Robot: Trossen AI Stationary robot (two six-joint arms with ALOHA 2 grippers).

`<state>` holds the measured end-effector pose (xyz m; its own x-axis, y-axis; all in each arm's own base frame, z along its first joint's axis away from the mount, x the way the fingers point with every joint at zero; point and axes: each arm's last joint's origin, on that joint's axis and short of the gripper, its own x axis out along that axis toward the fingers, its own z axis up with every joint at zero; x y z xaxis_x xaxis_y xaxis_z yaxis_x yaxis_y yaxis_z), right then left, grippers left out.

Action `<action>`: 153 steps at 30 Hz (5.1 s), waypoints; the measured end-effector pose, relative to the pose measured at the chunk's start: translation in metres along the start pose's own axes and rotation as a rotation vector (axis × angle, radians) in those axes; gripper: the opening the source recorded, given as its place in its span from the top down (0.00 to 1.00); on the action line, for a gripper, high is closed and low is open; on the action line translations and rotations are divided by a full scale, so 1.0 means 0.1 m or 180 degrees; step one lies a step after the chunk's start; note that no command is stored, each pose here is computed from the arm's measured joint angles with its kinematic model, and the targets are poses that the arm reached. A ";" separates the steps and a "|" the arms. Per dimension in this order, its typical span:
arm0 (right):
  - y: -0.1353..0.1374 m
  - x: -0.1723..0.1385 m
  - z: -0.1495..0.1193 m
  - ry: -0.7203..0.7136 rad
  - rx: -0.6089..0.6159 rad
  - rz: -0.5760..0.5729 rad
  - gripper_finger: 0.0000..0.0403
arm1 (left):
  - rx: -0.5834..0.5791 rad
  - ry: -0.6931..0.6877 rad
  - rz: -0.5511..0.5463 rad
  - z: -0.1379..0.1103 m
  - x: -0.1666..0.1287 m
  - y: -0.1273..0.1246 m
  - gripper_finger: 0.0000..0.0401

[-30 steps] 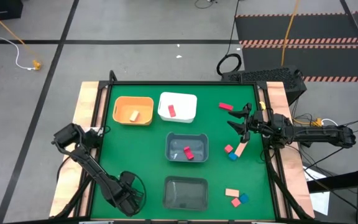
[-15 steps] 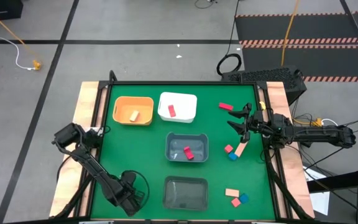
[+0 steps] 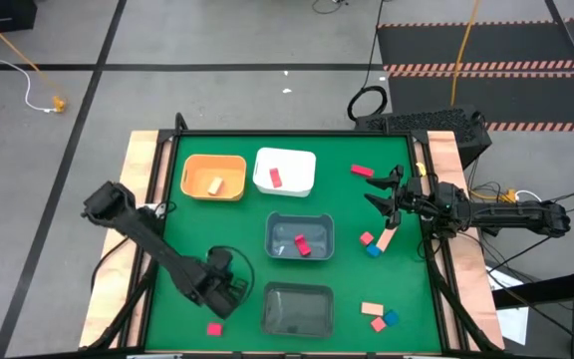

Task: Sort & place blocks by color
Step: Put the bottom left blue wooden block into the black bin, then put the bottom red wooden block into the blue bin

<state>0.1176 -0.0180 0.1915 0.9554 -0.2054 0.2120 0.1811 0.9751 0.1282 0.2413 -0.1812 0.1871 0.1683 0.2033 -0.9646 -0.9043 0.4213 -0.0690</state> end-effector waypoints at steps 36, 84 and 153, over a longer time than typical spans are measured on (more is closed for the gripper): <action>0.00 0.00 0.00 -0.0001 0.0000 0.0001 0.48 | 0.1746 -0.1534 -0.2445 0.58 -0.57 -0.67 0.85; 0.00 0.00 0.00 -0.0001 0.0000 0.0002 0.48 | 0.2598 -0.1160 -0.2655 -0.03 0.14 -1.03 0.59; 0.00 0.00 0.00 -0.0002 -0.0001 0.0001 0.48 | 0.4190 0.0149 -0.1467 -1.06 -0.29 0.05 0.50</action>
<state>0.1176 -0.0180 0.1916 0.9553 -0.2052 0.2127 0.1810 0.9751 0.1280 0.1899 -0.2788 0.1878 0.3096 -0.1976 -0.9301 0.2612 0.9582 -0.1166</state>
